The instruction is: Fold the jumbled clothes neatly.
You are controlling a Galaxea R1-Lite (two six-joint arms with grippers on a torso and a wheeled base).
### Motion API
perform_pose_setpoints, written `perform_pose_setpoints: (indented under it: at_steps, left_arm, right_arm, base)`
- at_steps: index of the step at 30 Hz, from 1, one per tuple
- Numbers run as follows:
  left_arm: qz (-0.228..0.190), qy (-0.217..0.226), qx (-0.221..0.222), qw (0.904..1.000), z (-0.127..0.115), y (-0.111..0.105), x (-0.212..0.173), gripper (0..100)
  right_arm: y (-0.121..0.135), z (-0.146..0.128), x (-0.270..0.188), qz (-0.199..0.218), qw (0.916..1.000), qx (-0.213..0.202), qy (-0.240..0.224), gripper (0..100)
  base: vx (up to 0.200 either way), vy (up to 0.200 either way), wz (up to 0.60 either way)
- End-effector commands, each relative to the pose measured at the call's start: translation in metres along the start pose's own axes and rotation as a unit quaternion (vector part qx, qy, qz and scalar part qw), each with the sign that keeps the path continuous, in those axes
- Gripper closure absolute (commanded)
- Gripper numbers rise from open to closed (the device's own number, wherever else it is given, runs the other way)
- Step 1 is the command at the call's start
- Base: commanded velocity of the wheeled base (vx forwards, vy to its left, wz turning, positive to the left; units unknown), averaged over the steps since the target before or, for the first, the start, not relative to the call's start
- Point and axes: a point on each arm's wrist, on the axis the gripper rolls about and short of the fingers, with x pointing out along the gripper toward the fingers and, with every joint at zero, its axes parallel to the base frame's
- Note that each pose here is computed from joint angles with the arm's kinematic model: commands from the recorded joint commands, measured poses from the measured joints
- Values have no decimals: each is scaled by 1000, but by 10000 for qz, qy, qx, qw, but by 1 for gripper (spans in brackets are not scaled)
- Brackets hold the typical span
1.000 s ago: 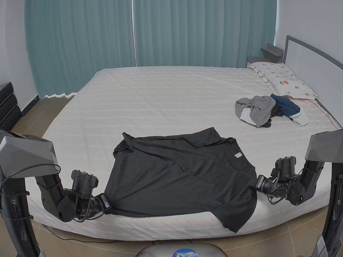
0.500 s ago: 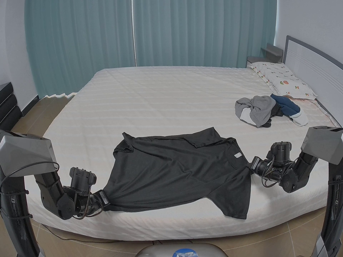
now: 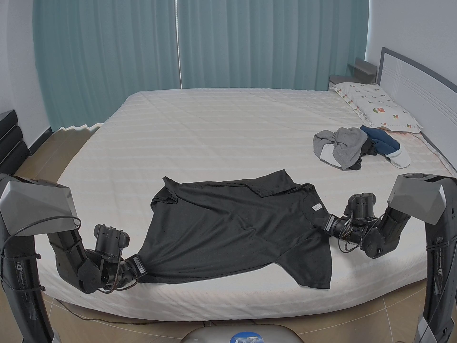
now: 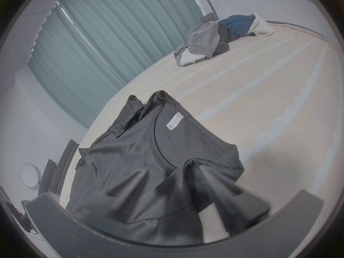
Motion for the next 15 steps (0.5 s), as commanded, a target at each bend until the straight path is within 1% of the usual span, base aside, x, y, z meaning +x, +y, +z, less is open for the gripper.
perform_pose_setpoints:
  at_steps: [1,4,6,9,11,15]
  left_arm:
    - [-7,-1,-3,10000,-2,0,2,100]
    - [-22,-18,3,10000,-2,1,2,100]
    - [-12,-7,4,10000,-2,1,2,100]
    - [-2,5,-3,10000,-3,2,3,100]
    - [3,10,6,10000,-3,2,3,100]
    - [8,16,6,10000,-3,2,3,100]
  right_arm:
    - [-3,17,-18,-9,9998,37,-188,0]
    - [-4,29,-33,-10,9994,76,-330,0]
    - [-4,31,-40,50,9995,88,-304,0]
    - [-6,21,-59,288,9995,103,118,0]
    - [-7,11,-69,422,9983,36,392,0]
    - [-12,-8,-80,414,9958,-115,805,0]
  base:
    - [0,0,0]
    - [0,0,0]
    - [0,0,0]
    - [0,0,0]
    - [0,0,0]
    - [0,0,0]
